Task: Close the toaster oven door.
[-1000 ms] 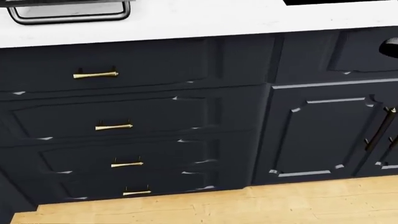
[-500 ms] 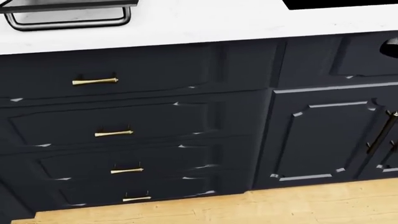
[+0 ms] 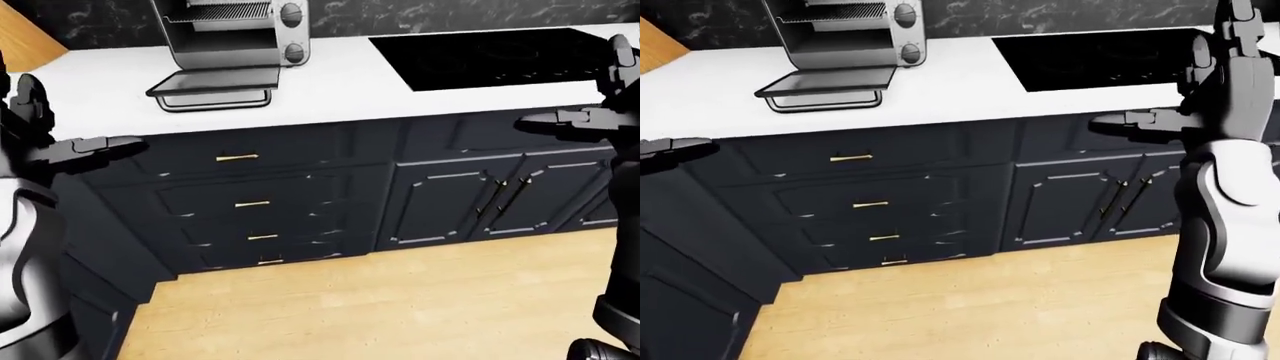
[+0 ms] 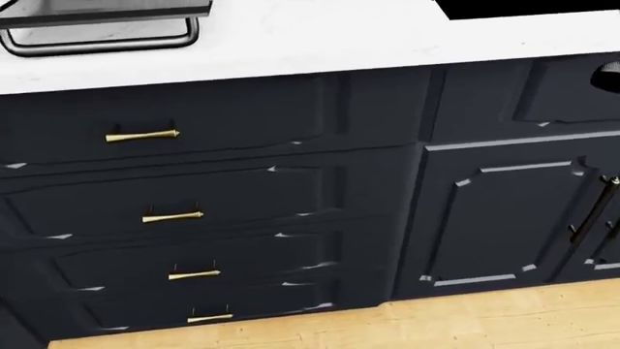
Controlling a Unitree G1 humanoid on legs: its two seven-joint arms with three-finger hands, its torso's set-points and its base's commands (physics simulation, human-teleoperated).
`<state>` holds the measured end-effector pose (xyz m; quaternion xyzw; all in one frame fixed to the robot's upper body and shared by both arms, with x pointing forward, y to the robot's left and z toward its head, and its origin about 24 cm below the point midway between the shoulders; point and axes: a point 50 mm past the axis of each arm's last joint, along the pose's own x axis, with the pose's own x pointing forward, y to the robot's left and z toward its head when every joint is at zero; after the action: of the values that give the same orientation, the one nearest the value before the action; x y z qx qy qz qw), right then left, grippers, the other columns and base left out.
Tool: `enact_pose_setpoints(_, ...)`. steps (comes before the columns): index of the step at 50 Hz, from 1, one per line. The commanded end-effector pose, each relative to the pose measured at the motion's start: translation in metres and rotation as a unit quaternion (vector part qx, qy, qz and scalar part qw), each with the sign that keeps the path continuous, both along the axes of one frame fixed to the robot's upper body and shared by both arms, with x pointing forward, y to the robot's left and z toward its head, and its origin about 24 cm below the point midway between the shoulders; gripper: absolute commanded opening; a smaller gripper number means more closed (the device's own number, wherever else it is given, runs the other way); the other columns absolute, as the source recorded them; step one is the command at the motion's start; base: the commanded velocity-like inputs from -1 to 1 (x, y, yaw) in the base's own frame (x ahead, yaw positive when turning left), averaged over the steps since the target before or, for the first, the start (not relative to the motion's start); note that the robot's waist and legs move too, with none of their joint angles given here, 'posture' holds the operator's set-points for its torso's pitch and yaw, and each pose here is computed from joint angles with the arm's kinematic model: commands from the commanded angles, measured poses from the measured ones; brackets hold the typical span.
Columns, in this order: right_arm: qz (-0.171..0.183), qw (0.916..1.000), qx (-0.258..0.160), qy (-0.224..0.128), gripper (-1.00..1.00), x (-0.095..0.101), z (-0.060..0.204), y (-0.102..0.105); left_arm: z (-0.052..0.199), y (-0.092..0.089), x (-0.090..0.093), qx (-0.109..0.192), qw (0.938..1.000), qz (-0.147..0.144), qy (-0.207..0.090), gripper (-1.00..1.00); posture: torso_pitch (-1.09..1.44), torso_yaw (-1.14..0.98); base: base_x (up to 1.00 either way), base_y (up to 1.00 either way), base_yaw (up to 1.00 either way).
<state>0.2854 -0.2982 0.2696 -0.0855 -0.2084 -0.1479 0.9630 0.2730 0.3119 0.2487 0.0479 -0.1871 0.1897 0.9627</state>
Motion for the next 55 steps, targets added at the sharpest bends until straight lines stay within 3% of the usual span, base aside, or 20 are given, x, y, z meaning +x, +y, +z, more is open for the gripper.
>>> enact_pose_setpoints(1,0.006,0.9990,-0.017,-0.040,1.00,-0.0053,0.0168,0.0043,0.0175,0.0011,-0.0069,0.018,0.9990,0.008,-0.041,1.00,0.00,0.00,0.05,0.05,0.00)
enact_pose_setpoints(55,0.005,0.9989,-0.021,-0.042,1.00,-0.0068,0.0197,0.0048,0.0201,0.0015,-0.0080,0.022,0.9987,0.010,-0.045,1.00,0.00,0.00,0.05,0.05,0.00)
